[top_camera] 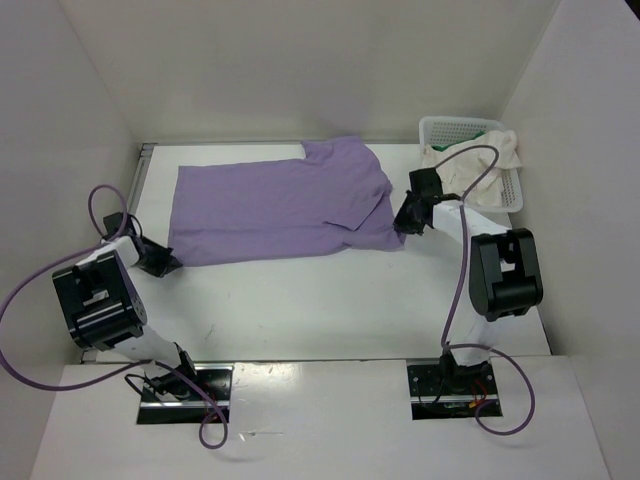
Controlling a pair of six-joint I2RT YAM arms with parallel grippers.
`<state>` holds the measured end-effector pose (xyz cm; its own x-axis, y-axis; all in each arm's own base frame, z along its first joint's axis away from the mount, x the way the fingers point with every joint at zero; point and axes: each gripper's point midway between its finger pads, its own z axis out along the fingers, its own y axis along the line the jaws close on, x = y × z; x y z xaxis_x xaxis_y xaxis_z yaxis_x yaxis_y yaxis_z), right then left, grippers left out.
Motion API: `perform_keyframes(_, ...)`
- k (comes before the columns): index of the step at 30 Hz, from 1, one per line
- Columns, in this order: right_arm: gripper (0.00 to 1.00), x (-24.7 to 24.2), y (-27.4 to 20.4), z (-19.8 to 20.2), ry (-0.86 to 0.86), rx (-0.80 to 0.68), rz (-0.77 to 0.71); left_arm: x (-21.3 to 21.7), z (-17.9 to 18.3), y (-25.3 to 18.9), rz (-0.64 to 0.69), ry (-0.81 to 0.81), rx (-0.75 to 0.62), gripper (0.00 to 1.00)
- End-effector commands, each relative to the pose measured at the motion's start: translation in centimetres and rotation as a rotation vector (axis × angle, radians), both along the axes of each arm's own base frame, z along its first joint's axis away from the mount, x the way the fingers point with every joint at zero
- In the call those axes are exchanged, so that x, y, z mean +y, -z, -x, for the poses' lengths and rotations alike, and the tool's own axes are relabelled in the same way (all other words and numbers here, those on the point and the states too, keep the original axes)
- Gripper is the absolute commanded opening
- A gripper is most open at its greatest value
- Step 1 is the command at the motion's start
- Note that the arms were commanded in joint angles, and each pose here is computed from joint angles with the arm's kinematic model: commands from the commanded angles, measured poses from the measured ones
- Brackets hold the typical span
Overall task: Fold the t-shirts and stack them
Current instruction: Fold the flattened tshirt in 1/3 of the way
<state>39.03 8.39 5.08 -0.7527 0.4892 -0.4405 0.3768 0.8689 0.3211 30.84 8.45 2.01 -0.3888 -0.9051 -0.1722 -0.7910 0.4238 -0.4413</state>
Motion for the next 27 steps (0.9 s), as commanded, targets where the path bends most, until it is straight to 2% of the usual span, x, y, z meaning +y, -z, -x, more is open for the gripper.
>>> perform_keyframes(1,0.03,-1.1,-2.2,-3.3,0.012,-0.086,0.067,2.0,-1.5,-1.1,-0.071,-0.017,-0.03,0.0)
perform_keyframes(5,0.06,-1.6,-1.5,-4.2,0.021,-0.07,0.103,2.6,-1.8,-0.9,-0.093,-0.018,-0.014,0.0)
perform_keyframes(10,0.4,-1.7,-2.2,-3.8,0.023,-0.084,0.103,2.9,-1.9,-0.5,-0.097,-0.022,-0.001,0.0)
perform_keyframes(12,0.45,-1.8,-3.8,-3.1,0.024,-0.105,0.099,3.1,-2.2,-0.8,-0.101,-0.022,-0.009,0.0)
perform_keyframes(15,0.47,-1.6,-5.7,-1.6,0.048,-0.138,0.058,3.2,-2.5,-1.1,-0.106,-0.023,-0.018,0.0)
perform_keyframes(16,0.46,-1.2,-4.8,-0.3,0.037,-0.109,0.032,3.2,-2.5,-1.1,-0.106,-0.023,-0.018,0.0)
perform_keyframes(18,0.37,-0.8,-3.7,1.2,0.054,-0.079,-0.011,3.2,-2.5,-1.1,-0.106,-0.023,-0.018,0.0)
perform_keyframes(20,0.23,-0.5,-2.8,2.1,0.063,-0.059,-0.038,3.2,-2.5,-1.1,-0.106,-0.023,-0.018,0.0)
perform_keyframes(22,0.2,-0.3,-1.7,2.7,0.066,-0.036,-0.052,3.0,-2.6,-1.2,-0.096,-0.017,-0.024,0.0)
perform_keyframes(25,0.31,-0.3,-0.4,2.7,0.067,-0.006,-0.047,2.9,-2.6,-1.3,-0.089,-0.013,-0.028,0.0)
perform_keyframes(26,0.44,-0.5,-0.2,2.4,0.074,-0.005,-0.035,3.0,-2.8,-1.3,-0.093,-0.014,-0.036,0.0)
perform_keyframes(27,0.47,-0.7,-0.3,2.0,0.083,-0.009,-0.021,2.8,-2.8,-1.1,-0.082,-0.009,-0.032,0.0)
